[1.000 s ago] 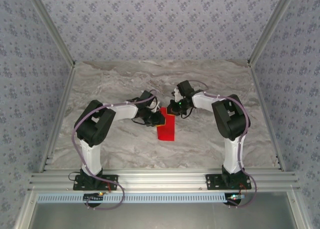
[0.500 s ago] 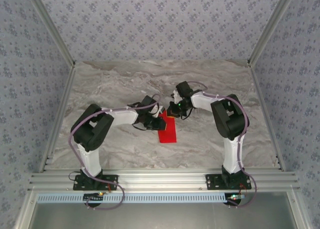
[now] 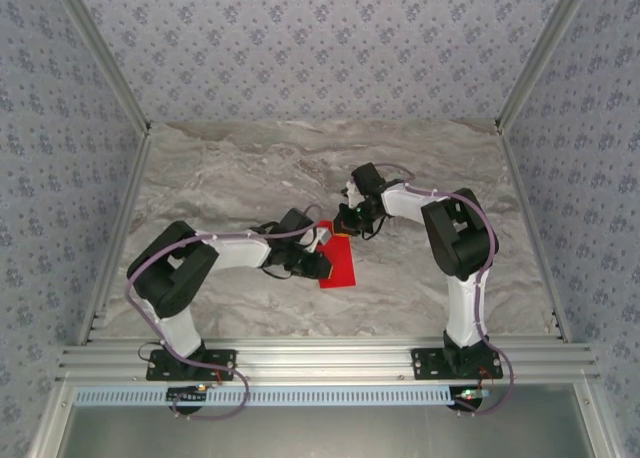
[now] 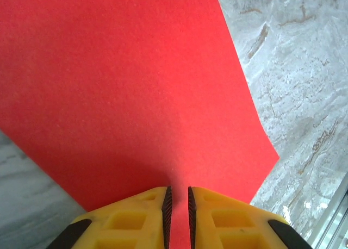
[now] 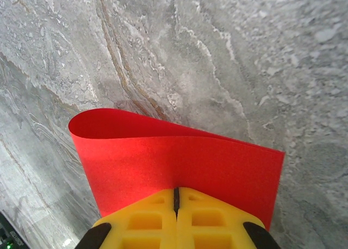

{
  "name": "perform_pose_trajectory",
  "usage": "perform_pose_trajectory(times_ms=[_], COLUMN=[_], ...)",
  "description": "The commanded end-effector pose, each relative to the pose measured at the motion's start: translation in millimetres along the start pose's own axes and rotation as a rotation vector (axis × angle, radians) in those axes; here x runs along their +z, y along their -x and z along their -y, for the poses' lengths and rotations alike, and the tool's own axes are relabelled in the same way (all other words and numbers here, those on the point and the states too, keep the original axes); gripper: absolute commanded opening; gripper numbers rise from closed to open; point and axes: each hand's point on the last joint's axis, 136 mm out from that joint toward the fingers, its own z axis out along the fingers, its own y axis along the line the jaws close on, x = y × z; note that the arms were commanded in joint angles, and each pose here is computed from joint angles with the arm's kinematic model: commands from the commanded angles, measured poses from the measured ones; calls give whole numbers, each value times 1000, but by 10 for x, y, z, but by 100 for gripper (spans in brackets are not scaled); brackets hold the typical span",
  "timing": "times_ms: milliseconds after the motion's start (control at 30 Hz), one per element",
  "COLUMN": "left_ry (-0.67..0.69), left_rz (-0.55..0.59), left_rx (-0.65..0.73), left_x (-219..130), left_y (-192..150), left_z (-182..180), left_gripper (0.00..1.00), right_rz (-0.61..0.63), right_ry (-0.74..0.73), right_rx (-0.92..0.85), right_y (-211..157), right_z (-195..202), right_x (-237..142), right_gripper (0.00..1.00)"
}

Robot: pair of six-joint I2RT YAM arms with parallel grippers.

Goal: Fold a paper plane with a square sheet of paper (fold left side to right side)
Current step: First fold the square sheet of paper in half at the center of the table.

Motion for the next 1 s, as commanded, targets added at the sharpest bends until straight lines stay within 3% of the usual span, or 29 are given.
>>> perform_pose_trajectory(times_ms=[0, 533, 767, 967], left_ry=[-3, -85, -174, -178], left_rz=[-138, -96, 123, 134], left_rx=[-71, -17, -58, -48], left_x=[30, -222, -734, -755], left_y=[-487, -657, 25, 449], left_z=[-43, 122, 208, 142], left_gripper=[18, 20, 23, 24], right_rz=[-53, -55, -52, -50], right_ry=[-128, -121, -111, -111], right_rx=[61, 52, 36, 25], right_y=[-158, -164, -158, -153], right_z=[407, 390, 330, 301], right_x=[155, 156, 152, 143], right_gripper=[0, 0, 0, 0])
